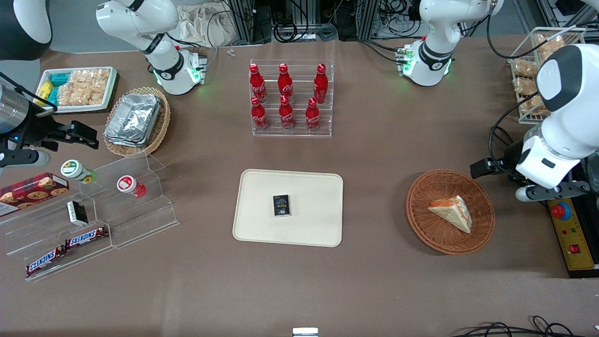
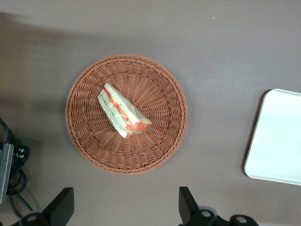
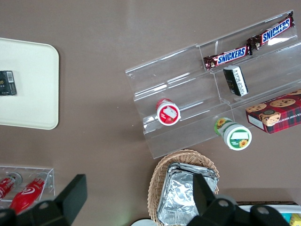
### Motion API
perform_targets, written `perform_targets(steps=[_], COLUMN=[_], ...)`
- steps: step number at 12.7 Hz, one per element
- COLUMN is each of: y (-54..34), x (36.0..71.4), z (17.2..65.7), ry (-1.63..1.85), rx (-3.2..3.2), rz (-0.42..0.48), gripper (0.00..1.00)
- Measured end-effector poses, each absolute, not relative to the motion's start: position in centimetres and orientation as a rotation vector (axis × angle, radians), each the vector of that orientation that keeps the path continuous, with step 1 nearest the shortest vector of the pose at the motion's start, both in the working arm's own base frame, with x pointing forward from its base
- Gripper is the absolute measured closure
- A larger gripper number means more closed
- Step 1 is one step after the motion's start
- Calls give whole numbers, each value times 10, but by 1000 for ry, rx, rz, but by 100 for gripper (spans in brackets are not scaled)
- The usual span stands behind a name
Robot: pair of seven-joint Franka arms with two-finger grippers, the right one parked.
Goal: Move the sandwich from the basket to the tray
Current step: 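Lower the open left gripper over the wrapped sandwich in the basket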
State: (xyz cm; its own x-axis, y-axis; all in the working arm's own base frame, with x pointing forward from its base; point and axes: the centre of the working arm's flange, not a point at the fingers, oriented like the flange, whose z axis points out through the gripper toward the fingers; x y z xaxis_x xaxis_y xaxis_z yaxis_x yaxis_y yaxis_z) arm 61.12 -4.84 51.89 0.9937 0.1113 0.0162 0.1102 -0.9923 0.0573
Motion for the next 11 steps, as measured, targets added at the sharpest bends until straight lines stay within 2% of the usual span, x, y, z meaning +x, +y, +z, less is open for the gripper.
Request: perform_targets(steps=[5,7,8,11], y=[-44,-41,-37,-23], x=[617,617,617,614], z=[505,487,472,412], ry=[180,342,477,888], rx=[3119,3122,3108,2994], rz=[-2,-28,-15,99], gripper=[0,0,0,0])
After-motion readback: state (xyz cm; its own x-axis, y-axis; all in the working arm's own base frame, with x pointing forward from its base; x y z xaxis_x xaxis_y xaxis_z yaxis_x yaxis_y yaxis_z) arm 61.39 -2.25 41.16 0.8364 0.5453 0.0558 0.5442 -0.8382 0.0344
